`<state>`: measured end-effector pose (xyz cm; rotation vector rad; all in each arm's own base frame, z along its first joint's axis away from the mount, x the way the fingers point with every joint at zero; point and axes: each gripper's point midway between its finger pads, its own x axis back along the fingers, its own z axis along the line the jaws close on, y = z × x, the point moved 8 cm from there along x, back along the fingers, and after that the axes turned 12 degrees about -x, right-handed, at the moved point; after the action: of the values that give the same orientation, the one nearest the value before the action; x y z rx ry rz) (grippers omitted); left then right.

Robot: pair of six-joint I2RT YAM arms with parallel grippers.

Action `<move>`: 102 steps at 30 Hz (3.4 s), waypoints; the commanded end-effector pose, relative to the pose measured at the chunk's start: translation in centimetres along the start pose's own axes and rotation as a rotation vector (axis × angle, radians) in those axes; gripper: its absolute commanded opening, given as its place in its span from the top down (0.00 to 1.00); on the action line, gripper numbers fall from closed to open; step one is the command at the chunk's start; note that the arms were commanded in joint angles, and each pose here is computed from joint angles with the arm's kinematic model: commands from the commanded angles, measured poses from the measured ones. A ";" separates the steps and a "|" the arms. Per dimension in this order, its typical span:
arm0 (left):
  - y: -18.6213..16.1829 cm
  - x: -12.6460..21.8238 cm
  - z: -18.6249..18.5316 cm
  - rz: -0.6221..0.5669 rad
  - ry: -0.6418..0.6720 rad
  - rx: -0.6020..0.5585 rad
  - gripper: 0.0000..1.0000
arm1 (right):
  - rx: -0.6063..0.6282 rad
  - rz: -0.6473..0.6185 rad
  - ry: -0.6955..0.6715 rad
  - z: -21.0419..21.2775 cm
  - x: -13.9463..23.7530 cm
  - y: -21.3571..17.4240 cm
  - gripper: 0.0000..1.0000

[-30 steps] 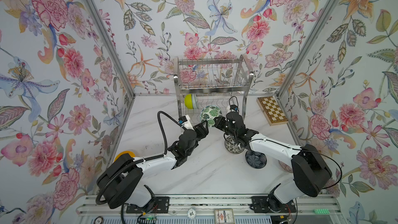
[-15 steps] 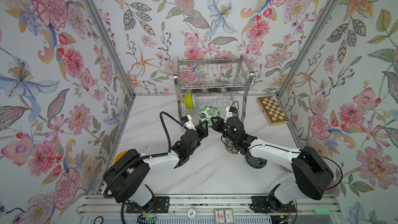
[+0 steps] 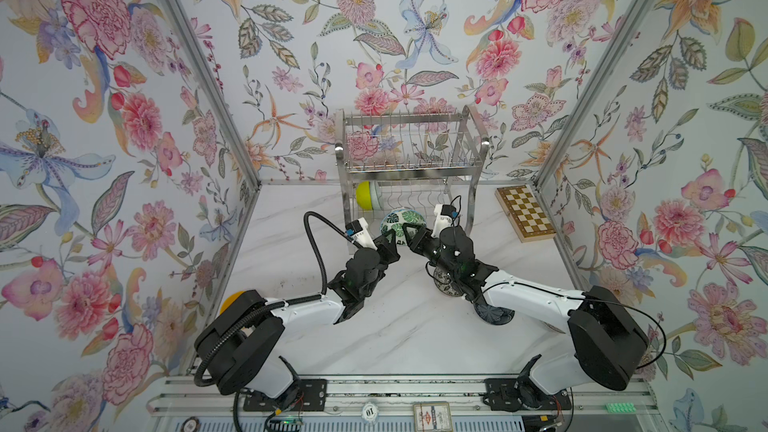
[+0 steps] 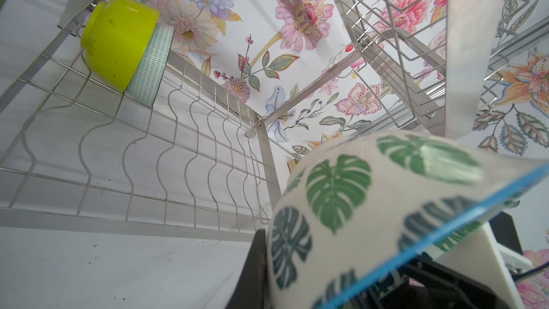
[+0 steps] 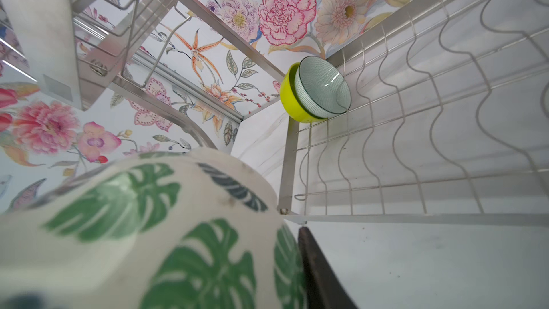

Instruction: Load the bowls into the dish rack

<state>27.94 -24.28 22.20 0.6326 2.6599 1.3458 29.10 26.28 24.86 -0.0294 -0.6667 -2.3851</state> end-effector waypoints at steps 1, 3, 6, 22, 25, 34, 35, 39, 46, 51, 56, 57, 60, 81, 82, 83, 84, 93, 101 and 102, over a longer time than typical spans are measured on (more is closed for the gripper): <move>1.4 0.2 -0.6 -0.029 0.040 -0.115 1.00 | -0.023 -0.009 0.091 3.1 1.3 1.4 0.49; 2.0 0.0 0.0 -0.042 0.129 -0.156 1.00 | -0.039 -0.002 0.093 3.7 1.9 1.8 0.37; 2.8 -0.4 1.2 -0.065 0.227 -0.188 1.00 | -0.074 0.002 0.092 4.2 2.8 2.5 0.23; 2.8 -1.9 2.5 -0.132 0.304 -0.497 1.00 | -0.696 -0.048 0.063 3.0 4.4 6.0 0.02; 1.6 -2.7 3.1 -0.111 0.325 -0.547 1.00 | -0.849 -0.012 0.093 2.7 3.3 5.4 0.03; 0.8 -3.6 2.2 -0.122 0.299 -0.601 1.00 | -1.078 -0.013 0.116 1.7 1.4 3.7 0.22; 0.7 -3.7 2.1 -0.123 0.296 -0.605 1.00 | -1.085 -0.012 0.114 1.7 1.2 3.6 0.24; 0.3 -3.7 2.0 -0.124 0.292 -0.603 1.00 | -1.127 -0.009 0.131 2.0 0.4 3.4 0.33; 0.3 -3.3 1.4 -0.135 0.291 -0.607 1.00 | -1.193 0.002 0.139 2.1 -1.6 3.0 0.41; 0.1 -2.9 1.5 -0.136 0.298 -0.614 1.00 | -1.204 0.017 0.175 3.3 -2.9 3.1 0.44; 0.1 -2.5 1.6 -0.143 0.306 -0.611 1.00 | -1.206 -0.003 0.148 2.9 -3.5 2.9 0.52; 0.1 -2.4 1.6 -0.144 0.305 -0.611 1.00 | -1.207 -0.004 0.144 2.8 -3.6 2.8 0.53; 0.3 -2.2 1.6 -0.150 0.307 -0.611 1.00 | -1.209 -0.006 0.132 2.5 -3.9 2.6 0.58; 0.4 -0.9 0.3 -0.185 0.276 -0.583 1.00 | -0.967 -0.046 0.119 1.8 -2.7 2.1 1.00; 0.5 -0.8 0.3 -0.188 0.278 -0.582 1.00 | -0.948 -0.054 0.116 1.9 -2.6 2.1 1.00; 0.7 -0.6 0.3 -0.194 0.280 -0.577 1.00 | -0.936 -0.058 0.116 1.9 -2.4 2.2 1.00; 0.8 -0.5 0.3 -0.200 0.280 -0.572 1.00 | -0.931 -0.062 0.117 1.9 -2.3 2.2 1.00; 1.3 -0.3 0.0 -0.207 0.279 -0.571 1.00 | -0.940 -0.029 0.133 1.6 -2.9 1.2 1.00; 2.6 0.5 -0.4 -0.238 0.286 -0.553 0.89 | -0.924 -0.019 0.182 2.3 -3.1 1.1 1.00; 2.6 0.6 -0.4 -0.238 0.286 -0.552 0.87 | -0.917 -0.020 0.185 2.4 -3.1 1.1 1.00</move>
<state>28.76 -23.23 21.78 0.1406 2.2006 2.2323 31.17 28.80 28.05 -0.2396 0.6813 -2.3845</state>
